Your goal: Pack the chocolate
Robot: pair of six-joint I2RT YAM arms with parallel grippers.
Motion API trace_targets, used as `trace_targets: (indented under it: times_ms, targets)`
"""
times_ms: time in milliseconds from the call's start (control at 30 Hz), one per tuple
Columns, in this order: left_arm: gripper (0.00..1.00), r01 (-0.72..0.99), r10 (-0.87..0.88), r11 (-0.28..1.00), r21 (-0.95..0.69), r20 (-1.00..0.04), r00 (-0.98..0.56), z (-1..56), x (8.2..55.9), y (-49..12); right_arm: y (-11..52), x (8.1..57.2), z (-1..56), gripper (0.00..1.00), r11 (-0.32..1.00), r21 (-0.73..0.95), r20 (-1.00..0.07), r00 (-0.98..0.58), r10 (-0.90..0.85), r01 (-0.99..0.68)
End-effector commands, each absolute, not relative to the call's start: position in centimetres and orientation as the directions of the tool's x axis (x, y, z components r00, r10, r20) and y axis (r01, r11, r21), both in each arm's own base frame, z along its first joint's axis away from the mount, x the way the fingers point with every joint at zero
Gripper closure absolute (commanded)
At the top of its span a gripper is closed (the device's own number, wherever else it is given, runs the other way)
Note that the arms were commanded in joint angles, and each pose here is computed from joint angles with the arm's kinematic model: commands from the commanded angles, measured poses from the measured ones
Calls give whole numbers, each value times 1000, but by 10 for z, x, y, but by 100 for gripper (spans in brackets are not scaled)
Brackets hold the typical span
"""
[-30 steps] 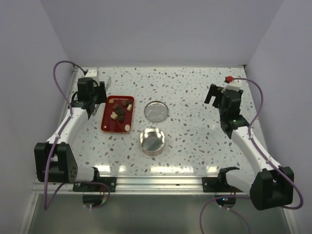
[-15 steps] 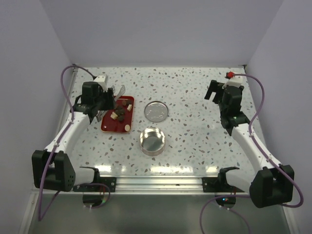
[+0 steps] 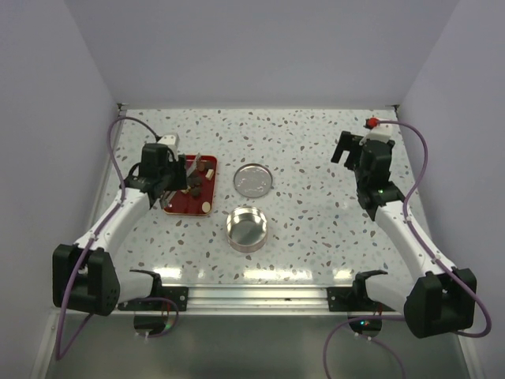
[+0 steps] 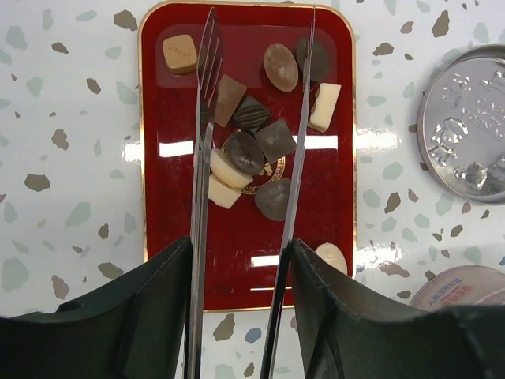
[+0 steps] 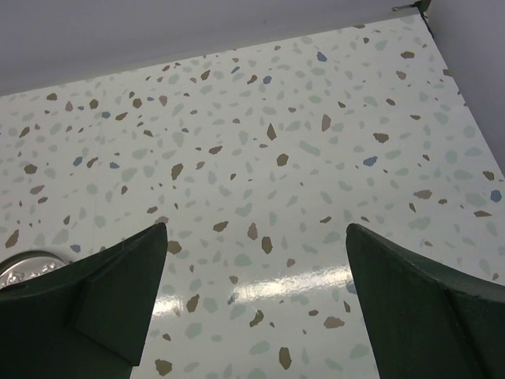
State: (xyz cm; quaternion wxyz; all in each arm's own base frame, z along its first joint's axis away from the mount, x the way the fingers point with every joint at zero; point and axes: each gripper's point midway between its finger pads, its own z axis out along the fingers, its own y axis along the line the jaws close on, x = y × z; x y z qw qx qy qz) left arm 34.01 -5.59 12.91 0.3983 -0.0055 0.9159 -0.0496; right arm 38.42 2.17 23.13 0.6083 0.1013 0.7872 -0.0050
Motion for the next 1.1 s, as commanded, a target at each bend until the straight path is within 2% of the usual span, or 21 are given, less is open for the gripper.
trace_targets:
  times_ms: [0, 433, 867, 1067]
  targets:
    - [44, 6, -70, 995, -98, -752, -656, 131, 348, -57, 21, 380, 237, 1, 979, 126, -961, -224, 160, 160]
    - [45, 45, -25, 996, -78, -715, -699, 103, 351, -76, 20, 379, 233, 1, 980, 113, -959, -240, 151, 165]
    - [46, 64, -18, 994, -89, -712, -702, 96, 358, -83, 20, 381, 229, 1, 980, 109, -956, -251, 149, 167]
    - [50, 45, -12, 997, -61, -713, -701, 102, 357, -77, 19, 380, 231, 1, 979, 109, -958, -246, 150, 172]
